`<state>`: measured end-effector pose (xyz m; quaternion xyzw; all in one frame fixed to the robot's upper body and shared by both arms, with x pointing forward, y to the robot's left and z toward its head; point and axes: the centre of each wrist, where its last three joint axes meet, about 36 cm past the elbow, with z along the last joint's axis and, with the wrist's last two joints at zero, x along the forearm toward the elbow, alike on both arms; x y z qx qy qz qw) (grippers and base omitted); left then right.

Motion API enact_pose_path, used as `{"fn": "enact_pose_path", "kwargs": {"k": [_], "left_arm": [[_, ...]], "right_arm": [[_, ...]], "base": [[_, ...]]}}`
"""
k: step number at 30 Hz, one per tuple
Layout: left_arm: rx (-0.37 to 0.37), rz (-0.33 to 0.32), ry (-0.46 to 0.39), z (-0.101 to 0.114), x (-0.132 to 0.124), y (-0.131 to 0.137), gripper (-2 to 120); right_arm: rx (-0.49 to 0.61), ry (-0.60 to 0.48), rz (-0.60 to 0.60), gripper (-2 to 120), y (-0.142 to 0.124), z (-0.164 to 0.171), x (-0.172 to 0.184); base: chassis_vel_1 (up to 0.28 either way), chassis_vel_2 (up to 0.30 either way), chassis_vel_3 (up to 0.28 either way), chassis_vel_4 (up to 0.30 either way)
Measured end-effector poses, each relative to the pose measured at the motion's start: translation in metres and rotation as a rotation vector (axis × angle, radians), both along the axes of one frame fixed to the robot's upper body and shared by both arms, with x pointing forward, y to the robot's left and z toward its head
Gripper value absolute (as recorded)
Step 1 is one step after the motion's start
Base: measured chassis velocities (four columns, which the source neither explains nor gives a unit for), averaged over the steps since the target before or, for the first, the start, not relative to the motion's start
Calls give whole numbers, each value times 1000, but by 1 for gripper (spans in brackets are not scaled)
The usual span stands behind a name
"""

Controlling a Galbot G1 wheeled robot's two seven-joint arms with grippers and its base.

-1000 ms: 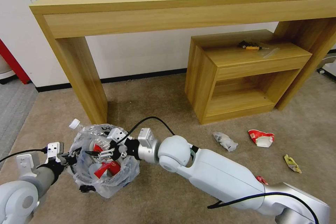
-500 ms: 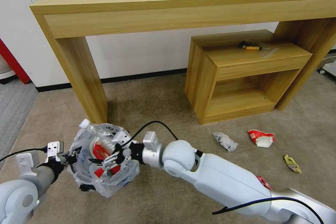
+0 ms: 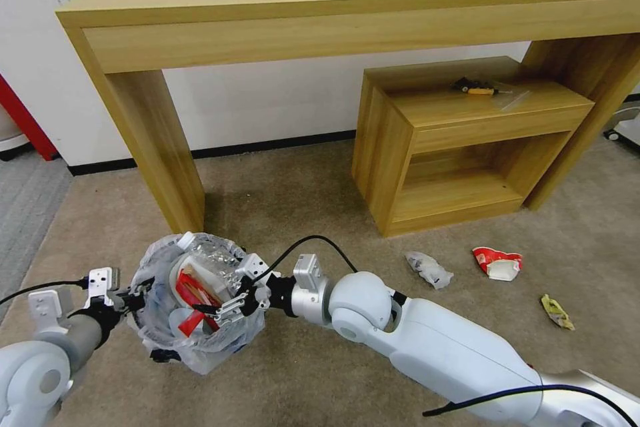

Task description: Pick up the trash bin and place the garbage on the floor into it.

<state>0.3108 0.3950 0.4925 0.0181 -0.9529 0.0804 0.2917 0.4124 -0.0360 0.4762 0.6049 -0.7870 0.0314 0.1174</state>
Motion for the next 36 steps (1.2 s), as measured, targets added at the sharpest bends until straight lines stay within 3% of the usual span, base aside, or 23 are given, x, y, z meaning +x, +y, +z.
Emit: {"fn": "enact_pose_path", "kwargs": {"k": [7,13,18,30,36], "left_arm": [[-7,-1,-1,-1,1,-1,0],[-8,-4,-8,1,3,0,0],[-11,-2,-7,-1,5,0,0],[-18,-13,-10,-2,5,-6,0],[-19,-8,-15,0,3,-6,0]], "right_arm": [[-38,35,0,100,2,-14,-1],[-83,43,-31,100,-26,-21,-4],[-67,27,-35,100,-31,-13,-5],[-14,12,28,100,7,-3,-4],[8,6,-11,100,8,5,-3]], "base": [[0,0,0,0],[0,0,0,0],[0,0,0,0],[0,0,0,0],[0,0,0,0]]}}
